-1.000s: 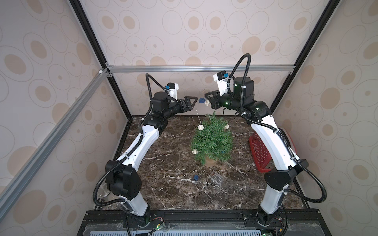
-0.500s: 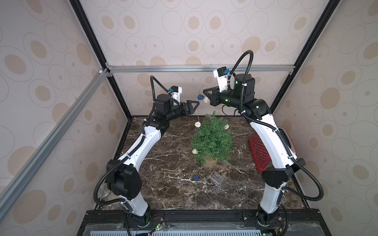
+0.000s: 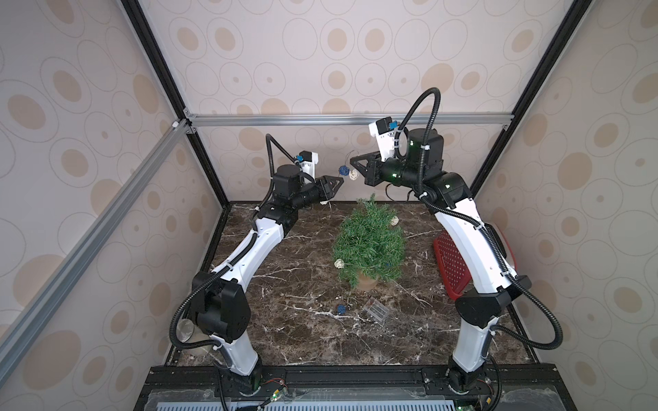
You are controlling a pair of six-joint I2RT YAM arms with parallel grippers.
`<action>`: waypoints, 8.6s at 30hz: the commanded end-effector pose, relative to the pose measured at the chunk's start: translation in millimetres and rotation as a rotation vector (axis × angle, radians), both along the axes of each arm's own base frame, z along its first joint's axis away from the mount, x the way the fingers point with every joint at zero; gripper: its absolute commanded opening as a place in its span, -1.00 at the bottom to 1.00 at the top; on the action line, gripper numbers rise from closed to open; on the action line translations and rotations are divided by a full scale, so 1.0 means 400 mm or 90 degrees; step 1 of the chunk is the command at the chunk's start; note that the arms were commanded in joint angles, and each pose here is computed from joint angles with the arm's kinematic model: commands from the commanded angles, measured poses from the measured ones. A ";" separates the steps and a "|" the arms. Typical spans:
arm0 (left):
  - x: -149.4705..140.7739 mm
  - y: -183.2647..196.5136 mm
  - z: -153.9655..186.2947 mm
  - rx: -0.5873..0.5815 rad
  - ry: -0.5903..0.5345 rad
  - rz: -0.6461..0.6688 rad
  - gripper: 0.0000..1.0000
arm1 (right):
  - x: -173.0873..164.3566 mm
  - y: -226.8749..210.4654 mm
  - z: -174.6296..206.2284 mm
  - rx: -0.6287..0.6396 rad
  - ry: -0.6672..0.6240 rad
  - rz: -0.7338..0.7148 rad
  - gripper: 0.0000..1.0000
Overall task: Remove string lights from the small christmas tree
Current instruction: Remove the light string from the Christmas tree.
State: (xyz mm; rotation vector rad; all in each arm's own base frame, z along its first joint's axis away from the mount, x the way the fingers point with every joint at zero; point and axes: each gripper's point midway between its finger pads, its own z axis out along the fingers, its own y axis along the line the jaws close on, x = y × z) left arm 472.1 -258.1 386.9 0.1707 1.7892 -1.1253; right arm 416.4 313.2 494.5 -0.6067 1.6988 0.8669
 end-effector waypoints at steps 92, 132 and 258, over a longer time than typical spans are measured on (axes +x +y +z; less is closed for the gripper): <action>-0.164 0.373 0.101 0.301 -0.094 0.461 -1.00 | -0.289 0.087 -0.053 -0.029 0.046 0.128 -1.00; -0.381 0.305 0.259 0.092 -0.158 0.255 -1.00 | -0.385 0.111 -0.119 -0.085 0.054 0.164 -0.84; -0.549 0.140 0.343 0.162 -0.264 0.126 0.99 | -0.306 -0.456 0.314 -0.090 -0.263 -0.477 -1.00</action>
